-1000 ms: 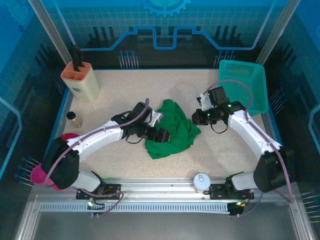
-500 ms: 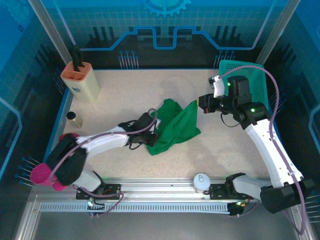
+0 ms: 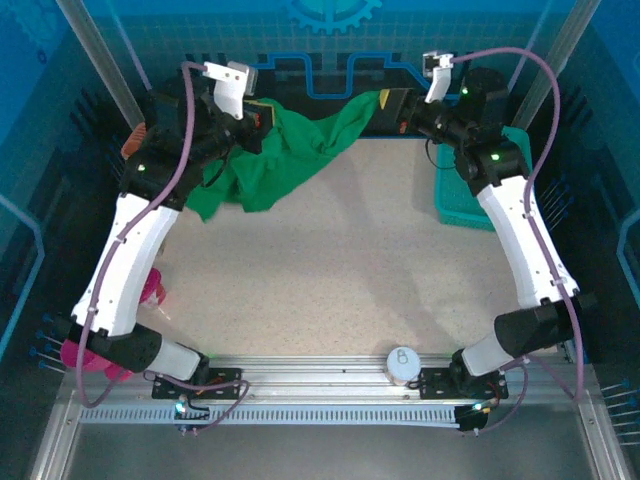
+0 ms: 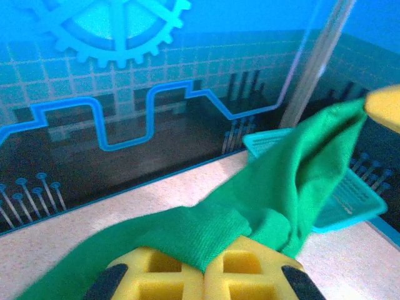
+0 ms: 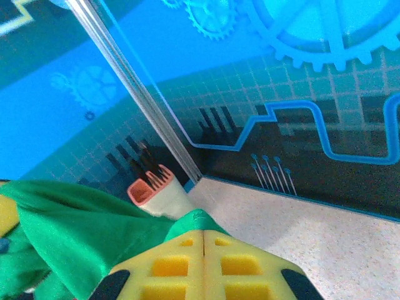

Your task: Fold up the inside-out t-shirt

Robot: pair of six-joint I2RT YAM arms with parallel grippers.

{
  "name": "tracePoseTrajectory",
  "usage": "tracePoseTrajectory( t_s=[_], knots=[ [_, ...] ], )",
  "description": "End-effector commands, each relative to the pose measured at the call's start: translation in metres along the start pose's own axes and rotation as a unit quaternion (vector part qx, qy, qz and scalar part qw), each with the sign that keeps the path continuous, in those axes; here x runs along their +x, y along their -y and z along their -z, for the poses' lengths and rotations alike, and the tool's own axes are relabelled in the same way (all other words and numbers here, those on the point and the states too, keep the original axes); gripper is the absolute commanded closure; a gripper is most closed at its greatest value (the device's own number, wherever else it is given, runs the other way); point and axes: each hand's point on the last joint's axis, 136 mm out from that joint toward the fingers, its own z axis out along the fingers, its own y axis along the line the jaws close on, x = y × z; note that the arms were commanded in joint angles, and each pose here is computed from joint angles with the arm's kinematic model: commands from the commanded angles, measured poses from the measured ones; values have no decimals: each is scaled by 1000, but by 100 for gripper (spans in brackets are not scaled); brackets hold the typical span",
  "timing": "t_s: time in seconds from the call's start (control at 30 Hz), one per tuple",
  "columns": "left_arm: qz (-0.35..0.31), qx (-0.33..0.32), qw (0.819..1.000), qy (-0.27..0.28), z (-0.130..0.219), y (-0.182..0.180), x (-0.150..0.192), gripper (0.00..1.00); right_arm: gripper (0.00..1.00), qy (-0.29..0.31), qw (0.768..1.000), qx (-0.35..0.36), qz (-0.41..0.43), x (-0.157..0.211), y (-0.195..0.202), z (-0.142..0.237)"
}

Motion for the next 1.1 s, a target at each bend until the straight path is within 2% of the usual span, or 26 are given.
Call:
tracePoseTrajectory(
  t_s=[0.0, 0.07, 0.13, 0.2, 0.3, 0.37, 0.43, 0.53, 0.57, 0.63, 0.67, 0.7, 0.8, 0.9, 0.97, 1.07],
  knots=[
    [-23, 94, 995, -24, 55, 51, 12, 100, 100, 54, 998, -30, 29, -34, -60, 75],
    [-40, 132, 990, -35, 76, 69, 28, 100, 100, 53, 998, 1, 25, -18, -58, 100],
    [-34, 124, 990, -62, 77, 64, 52, 100, 100, 46, 998, 51, 11, 2, -42, 115],
    [-25, 109, 987, -114, 58, 53, 89, 100, 100, 24, 996, 86, -10, 25, -24, 118],
    [-1, 104, 977, -188, 30, 43, 138, 100, 100, -10, 996, 85, -32, 53, -17, 115],
    [-1, 98, 973, -207, 12, 36, 159, 100, 100, -16, 995, 94, -35, 58, -11, 112],
    [-2, 110, 970, -218, -11, 29, 176, 100, 100, -21, 993, 111, -31, 59, 3, 99],
    [22, 117, 954, -274, -58, 10, 203, 100, 100, -75, 987, 135, -44, 71, 36, 61],
    [32, 106, 947, -301, -78, 0, 219, 97, 100, -99, 981, 156, -53, 81, 57, 41],
    [61, 86, 936, -335, -110, -21, 244, 48, 100, -123, 974, 179, -66, 101, 92, 9],
    [85, 74, 928, -354, -122, -31, 256, 34, 100, -136, 969, 190, -74, 114, 110, -5],
    [109, 63, 919, -375, -128, -38, 265, 29, 100, -148, 965, 200, -85, 126, 125, -16],
    [151, 35, 899, -409, -120, -39, 283, 27, 100, -196, 949, 217, -118, 165, 158, -33],
    [188, -23, 891, -412, -81, -33, 307, 25, 100, -217, 940, 229, -127, 188, 174, -25],
    [230, -20, 881, -414, -57, -16, 333, 22, 100, -224, 936, 240, -128, 198, 182, -13],
    [277, 15, 861, -427, -35, 11, 370, 25, 100, -232, 933, 245, -130, 208, 190, 6]
  ],
)
